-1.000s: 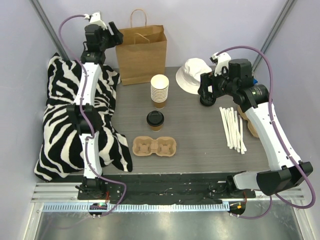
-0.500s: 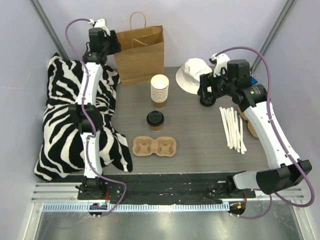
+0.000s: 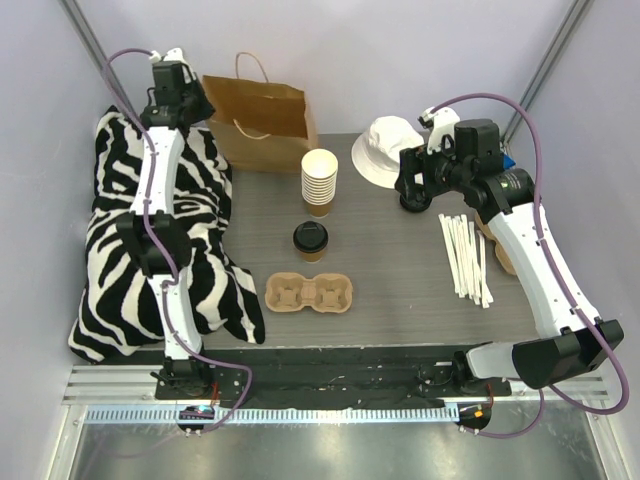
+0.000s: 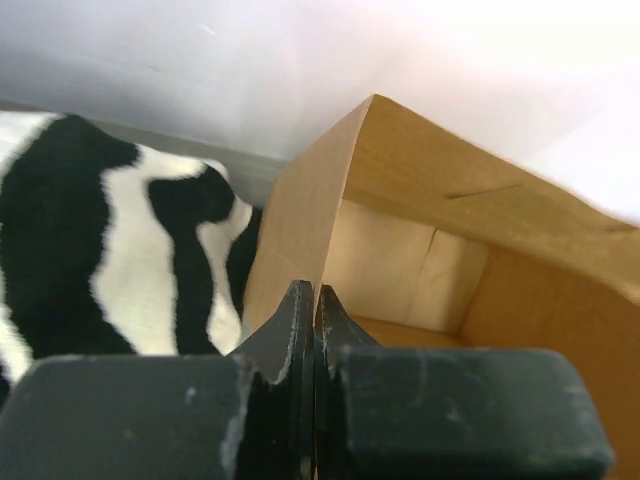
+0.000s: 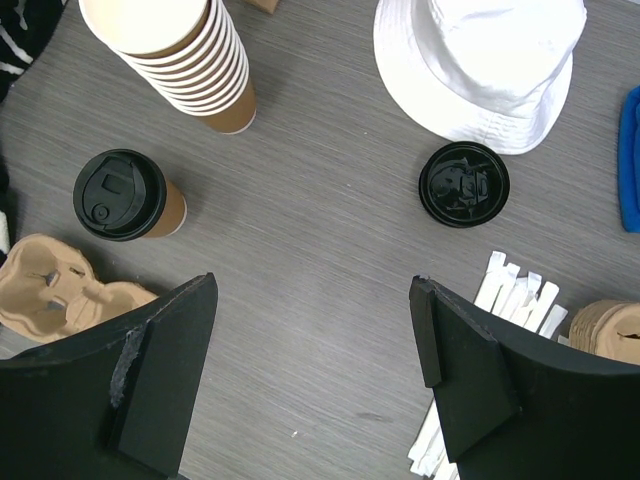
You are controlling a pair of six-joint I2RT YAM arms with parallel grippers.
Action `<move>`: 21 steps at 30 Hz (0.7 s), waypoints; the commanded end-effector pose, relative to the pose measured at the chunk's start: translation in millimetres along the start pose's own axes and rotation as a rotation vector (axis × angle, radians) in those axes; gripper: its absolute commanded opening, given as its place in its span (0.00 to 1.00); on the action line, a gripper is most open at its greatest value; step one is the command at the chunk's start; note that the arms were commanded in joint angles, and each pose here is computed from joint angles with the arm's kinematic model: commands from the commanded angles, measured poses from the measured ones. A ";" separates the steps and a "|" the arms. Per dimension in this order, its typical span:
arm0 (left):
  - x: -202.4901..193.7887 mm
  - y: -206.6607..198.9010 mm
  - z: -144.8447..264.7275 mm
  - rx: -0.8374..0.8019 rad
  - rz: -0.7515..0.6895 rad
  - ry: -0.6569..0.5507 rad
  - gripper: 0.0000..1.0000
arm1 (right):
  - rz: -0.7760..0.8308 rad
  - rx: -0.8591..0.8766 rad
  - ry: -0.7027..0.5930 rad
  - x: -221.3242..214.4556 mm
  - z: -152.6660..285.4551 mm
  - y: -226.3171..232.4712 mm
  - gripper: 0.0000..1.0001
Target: Pack the takeout coffee
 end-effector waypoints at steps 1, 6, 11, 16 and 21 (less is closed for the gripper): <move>72.6 -0.9 40.2 -0.067 0.117 -0.290 0.00 | 0.006 -0.007 -0.085 13.0 14.8 0.1 0.86; 128.9 -7.7 74.4 -0.169 0.234 -0.544 0.00 | 0.011 -0.023 -0.097 13.6 20.5 -1.2 0.86; 162.8 -31.7 120.6 -0.299 0.209 -0.662 0.00 | 0.025 -0.056 -0.122 16.9 30.4 -3.5 0.86; 162.6 -69.8 171.7 -0.482 0.175 -0.642 0.00 | -0.009 -0.229 -0.219 38.3 54.9 -17.8 0.86; 154.4 -128.8 232.2 -0.672 0.094 -0.666 0.00 | -0.043 -0.334 -0.349 58.9 92.1 -25.8 0.87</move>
Point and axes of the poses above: each gripper's point midway between its finger pads, its own z axis back along the fingers, its own y axis along the line the jaws close on, x = y × z, the point moved 8 cm from there along z, back along the fingers, and after that the axes turned 3 degrees about z, right-handed, at the moved point
